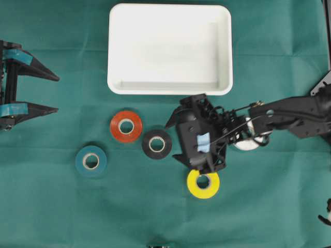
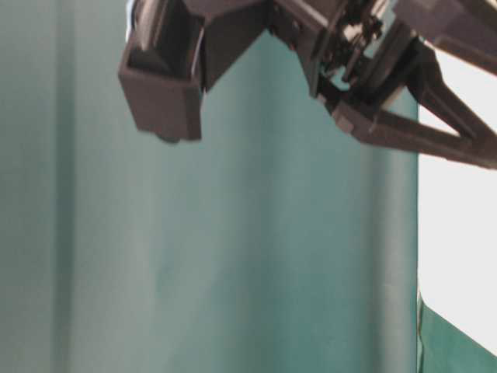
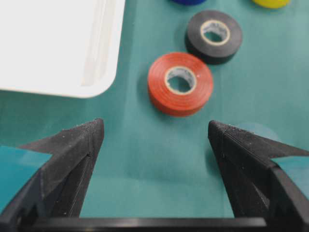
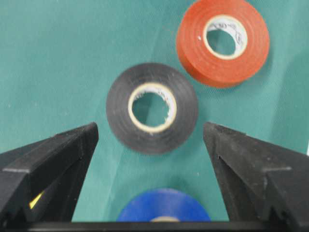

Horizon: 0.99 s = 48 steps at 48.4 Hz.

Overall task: Put the tape alternately from left to right into the white case.
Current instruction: 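Move the right gripper over the black tape roll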

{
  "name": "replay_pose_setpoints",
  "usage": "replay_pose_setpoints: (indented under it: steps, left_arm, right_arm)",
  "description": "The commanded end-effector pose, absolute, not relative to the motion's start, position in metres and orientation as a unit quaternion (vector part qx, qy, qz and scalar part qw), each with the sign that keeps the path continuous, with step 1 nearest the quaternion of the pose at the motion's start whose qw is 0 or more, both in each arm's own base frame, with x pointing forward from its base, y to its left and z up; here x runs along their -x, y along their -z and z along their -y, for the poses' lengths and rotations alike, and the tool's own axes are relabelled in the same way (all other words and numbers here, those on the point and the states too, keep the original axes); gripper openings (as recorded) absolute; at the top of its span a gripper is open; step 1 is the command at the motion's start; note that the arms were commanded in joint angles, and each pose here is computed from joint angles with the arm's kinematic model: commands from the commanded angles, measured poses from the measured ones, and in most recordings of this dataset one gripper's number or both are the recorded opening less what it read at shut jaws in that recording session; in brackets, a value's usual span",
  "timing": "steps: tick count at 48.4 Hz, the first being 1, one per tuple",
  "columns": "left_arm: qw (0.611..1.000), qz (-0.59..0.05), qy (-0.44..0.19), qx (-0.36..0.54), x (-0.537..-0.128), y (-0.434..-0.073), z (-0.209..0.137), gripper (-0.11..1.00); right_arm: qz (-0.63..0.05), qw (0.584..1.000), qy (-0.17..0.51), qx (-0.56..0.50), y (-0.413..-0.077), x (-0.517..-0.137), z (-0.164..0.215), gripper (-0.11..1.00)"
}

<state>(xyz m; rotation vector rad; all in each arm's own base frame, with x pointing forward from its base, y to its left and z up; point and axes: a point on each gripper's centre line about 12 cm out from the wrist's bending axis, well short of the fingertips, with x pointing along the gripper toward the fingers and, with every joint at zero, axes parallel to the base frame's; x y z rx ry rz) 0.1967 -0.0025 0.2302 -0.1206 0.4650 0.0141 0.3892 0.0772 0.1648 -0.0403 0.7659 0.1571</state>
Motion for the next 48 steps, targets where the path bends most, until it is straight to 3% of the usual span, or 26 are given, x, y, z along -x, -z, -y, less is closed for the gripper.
replay_pose_setpoints:
  steps: [1, 15, 31, 48]
  left_arm:
    - [0.974, -0.219, -0.006, 0.06, -0.197, -0.235, 0.003, 0.91]
    - [0.976, -0.21, -0.005, 0.061, -0.188, -0.232, 0.003, 0.91]
    - [0.976, -0.208, -0.005, 0.062, -0.187, -0.232, 0.003, 0.91]
    - [0.978, -0.2, -0.005, 0.063, -0.19, -0.234, 0.003, 0.91]
  right_arm:
    - [-0.357, 0.931, -0.079, 0.019, -0.177, -0.399, -0.081, 0.81]
    - [-0.369, 0.925, -0.083, 0.023, -0.17, -0.407, -0.088, 0.81]
    - [-0.459, 0.884, -0.08, 0.044, -0.144, -0.407, -0.101, 0.81]
    - [-0.454, 0.886, -0.082, 0.046, -0.145, -0.411, -0.101, 0.81]
